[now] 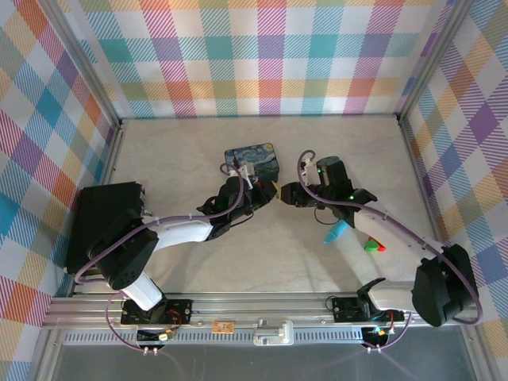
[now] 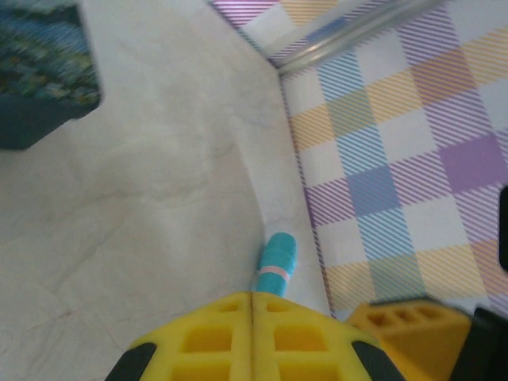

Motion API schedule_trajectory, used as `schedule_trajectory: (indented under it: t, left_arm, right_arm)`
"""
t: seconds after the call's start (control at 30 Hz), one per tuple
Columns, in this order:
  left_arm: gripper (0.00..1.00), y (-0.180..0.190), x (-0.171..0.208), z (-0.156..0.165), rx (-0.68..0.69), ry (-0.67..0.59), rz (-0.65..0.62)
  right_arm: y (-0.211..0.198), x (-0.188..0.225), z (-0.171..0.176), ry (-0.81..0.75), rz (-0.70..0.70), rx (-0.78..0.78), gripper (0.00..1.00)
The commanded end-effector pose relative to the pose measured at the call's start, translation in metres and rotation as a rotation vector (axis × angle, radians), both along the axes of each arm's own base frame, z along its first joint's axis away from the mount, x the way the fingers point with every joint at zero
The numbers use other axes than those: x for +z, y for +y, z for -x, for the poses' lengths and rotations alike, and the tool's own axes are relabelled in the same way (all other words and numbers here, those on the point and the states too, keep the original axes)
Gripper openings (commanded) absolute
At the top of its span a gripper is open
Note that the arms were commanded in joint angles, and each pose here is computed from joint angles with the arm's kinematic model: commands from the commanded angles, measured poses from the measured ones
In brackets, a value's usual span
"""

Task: Unlock a padlock with a key

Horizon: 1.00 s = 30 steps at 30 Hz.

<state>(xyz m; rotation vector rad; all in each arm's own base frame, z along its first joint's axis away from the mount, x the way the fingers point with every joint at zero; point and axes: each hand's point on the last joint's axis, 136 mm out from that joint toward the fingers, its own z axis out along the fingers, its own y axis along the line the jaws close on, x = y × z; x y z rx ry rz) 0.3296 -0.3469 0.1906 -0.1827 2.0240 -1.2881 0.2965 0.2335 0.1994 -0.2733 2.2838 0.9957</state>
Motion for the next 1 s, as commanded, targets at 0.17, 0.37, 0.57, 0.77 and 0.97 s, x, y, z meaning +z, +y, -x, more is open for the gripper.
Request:
schedule_trajectory:
  t: [0.17, 0.37, 0.57, 0.77, 0.97]
  left_arm:
    - [0.00, 0.000, 0.069, 0.021, -0.182, -0.305, 0.081]
    - [0.00, 0.001, 0.074, 0.026, -0.209, -0.336, 0.056]
    - [0.00, -0.003, 0.074, 0.027, -0.234, -0.329, 0.055]
    - [0.00, -0.009, 0.074, 0.027, -0.259, -0.310, 0.036]
    - [0.00, -0.012, 0.078, 0.028, -0.283, -0.308, 0.033]
  right_arm:
    - [0.007, 0.031, 0.011, -0.143, -0.175, 0.185, 0.38]
    - [0.013, 0.041, 0.022, -0.184, -0.258, 0.257, 0.38]
    - [0.019, 0.039, 0.025, -0.152, -0.296, 0.296, 0.38]
    - [0.021, 0.038, 0.027, -0.141, -0.302, 0.324, 0.31]
    - [0.022, 0.031, 0.030, -0.118, -0.294, 0.338, 0.30]
